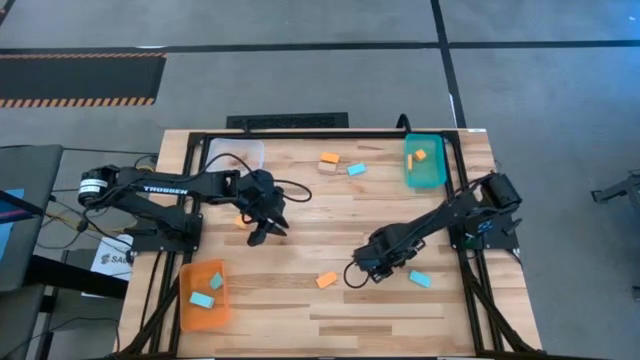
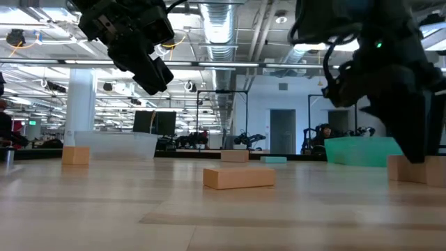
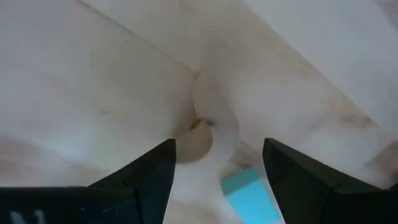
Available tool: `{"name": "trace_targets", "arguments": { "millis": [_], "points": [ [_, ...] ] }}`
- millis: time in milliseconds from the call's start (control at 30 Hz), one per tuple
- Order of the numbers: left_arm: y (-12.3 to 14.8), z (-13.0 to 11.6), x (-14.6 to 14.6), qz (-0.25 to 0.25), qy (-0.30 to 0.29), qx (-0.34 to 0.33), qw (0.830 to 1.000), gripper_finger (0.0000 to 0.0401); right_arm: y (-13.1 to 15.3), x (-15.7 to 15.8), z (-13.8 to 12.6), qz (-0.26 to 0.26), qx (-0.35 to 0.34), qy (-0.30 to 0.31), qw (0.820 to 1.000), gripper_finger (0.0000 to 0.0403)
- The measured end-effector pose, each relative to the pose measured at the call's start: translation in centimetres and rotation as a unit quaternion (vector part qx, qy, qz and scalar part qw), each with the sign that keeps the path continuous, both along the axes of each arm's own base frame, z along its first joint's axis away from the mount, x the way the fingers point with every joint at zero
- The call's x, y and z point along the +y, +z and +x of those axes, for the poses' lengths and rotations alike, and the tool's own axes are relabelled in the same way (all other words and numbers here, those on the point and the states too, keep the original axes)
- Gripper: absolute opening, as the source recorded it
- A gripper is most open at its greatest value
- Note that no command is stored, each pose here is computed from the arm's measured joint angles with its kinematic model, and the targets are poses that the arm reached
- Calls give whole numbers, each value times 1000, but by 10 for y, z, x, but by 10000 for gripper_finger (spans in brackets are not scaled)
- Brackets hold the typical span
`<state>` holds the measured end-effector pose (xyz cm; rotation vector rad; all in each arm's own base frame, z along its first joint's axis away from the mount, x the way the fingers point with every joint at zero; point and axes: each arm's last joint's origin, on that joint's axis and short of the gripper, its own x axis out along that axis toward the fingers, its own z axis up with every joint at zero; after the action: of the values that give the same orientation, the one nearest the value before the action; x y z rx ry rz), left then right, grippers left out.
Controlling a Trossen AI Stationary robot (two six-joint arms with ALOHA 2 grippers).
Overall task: Sort & place blocks by color
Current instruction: Put the brown block into the transparent bin
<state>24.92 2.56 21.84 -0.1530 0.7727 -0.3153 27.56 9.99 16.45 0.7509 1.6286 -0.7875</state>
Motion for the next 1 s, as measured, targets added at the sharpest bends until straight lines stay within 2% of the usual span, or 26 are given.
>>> {"name": "trace_targets", "arguments": {
  "millis": [200,300,400,533,800,900,1000],
  "points": [
    [2,2,1,-12,22,-8,1000,106,-22,-2,4,-15,11,5,1000,265],
    [2,2,1,-19,33,-3,999,106,-30,-1,1,-2,-13,7,1000,265],
    [2,2,1,-31,50,5,998,106,-29,-1,-3,-10,-32,9,999,256],
    [2,2,1,-37,57,8,998,106,-22,-2,-8,-24,-38,14,999,206],
    [4,5,3,-19,76,-6,997,92,9,-6,-17,-26,-83,39,995,28],
    [9,9,4,-24,87,-38,995,84,29,-9,-24,-33,-124,31,991,29],
    [18,16,6,-45,112,-89,989,78,52,-11,-33,-56,-179,21,982,53]
  ]
}}
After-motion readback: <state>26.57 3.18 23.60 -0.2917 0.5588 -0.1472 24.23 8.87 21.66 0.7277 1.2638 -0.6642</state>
